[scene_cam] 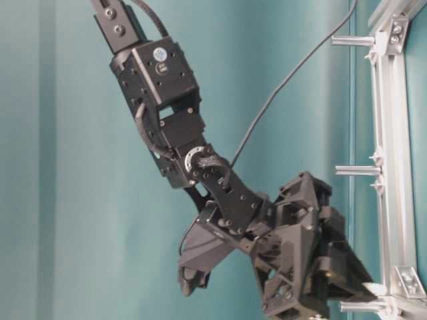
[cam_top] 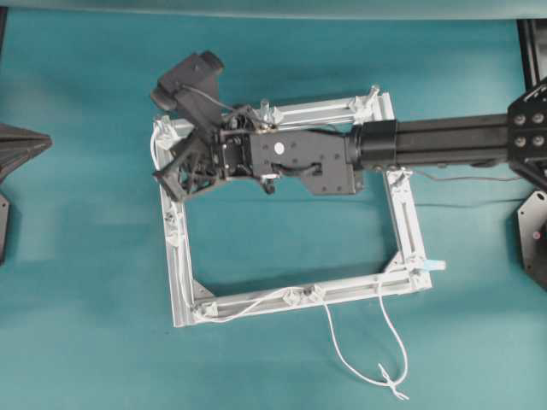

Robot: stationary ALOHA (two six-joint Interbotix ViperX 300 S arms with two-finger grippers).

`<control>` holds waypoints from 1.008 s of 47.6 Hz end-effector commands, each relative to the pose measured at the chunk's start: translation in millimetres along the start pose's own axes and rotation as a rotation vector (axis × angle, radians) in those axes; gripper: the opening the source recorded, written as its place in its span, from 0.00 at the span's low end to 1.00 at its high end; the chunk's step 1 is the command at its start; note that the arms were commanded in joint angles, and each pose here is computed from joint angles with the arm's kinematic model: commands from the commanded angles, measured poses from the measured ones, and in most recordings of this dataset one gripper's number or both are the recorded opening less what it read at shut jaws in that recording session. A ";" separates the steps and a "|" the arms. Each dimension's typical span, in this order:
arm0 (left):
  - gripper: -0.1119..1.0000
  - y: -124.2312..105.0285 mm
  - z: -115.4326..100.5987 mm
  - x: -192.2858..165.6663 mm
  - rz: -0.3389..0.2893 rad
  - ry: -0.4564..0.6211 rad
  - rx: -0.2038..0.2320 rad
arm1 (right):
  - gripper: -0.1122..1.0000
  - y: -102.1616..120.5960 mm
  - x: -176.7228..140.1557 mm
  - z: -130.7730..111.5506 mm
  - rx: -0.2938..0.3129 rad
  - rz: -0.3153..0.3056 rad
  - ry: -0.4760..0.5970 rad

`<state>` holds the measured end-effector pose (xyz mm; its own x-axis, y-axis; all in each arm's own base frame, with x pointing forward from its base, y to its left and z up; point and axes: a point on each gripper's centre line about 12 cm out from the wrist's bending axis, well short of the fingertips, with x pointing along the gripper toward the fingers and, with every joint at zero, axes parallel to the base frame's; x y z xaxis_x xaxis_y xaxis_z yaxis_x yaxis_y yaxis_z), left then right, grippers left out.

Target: Move the cable alternately left and right between 8 pins so it hooks onto each one.

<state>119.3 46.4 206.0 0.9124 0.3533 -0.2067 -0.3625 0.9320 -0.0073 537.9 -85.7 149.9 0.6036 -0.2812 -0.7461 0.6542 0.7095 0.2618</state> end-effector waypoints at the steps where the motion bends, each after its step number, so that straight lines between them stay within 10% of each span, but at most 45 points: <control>1: 0.18 0.7 4.6 0.2 0.006 -0.008 -0.001 | 0.24 15.6 -28.6 14.5 0.001 0.056 -0.048; 48: 0.18 0.7 4.4 0.4 0.006 -0.006 -0.001 | 0.24 -27.7 -70.1 -48.3 -0.048 -0.009 0.070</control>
<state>119.2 46.3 206.1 0.9127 0.3534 -0.2052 -0.3625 0.9320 -0.0073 463.2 -60.2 146.3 0.5313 -0.2491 -0.8097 0.6520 0.7305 0.2030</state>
